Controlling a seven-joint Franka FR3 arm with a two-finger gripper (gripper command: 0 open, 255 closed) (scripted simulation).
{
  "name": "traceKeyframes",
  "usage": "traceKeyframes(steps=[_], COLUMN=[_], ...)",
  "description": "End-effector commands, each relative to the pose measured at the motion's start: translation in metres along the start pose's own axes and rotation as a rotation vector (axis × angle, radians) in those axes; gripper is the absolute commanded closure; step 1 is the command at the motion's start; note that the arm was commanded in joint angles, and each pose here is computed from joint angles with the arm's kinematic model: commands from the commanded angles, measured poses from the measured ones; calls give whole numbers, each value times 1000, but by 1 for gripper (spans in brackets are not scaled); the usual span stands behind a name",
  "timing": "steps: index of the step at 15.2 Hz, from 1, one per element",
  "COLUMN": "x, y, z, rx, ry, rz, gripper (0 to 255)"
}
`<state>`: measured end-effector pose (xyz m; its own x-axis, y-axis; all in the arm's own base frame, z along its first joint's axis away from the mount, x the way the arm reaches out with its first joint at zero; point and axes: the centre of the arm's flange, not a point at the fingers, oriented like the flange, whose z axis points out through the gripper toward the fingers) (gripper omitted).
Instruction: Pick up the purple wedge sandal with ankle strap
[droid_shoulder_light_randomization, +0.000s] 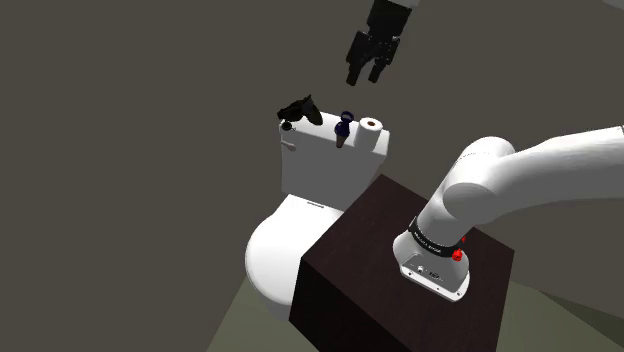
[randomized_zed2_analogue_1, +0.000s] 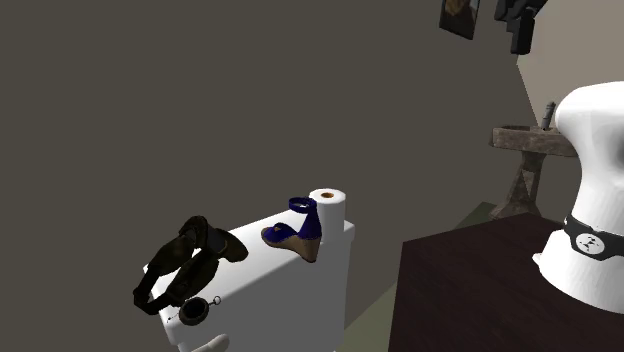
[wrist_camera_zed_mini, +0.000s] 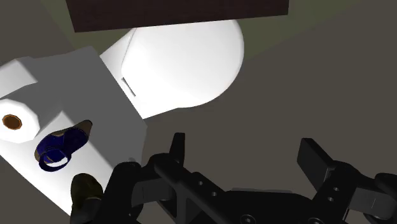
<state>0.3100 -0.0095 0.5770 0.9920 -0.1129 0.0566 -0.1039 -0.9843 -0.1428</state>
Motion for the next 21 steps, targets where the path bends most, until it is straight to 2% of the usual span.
traceKeyframes(steps=[1,11,21], x=[0,98,178], y=[0,65,151], z=[0,64,128], rx=[0,-66,-131], ry=[0,-58,-116], rz=[0,186,372], gripper=[0,0,0])
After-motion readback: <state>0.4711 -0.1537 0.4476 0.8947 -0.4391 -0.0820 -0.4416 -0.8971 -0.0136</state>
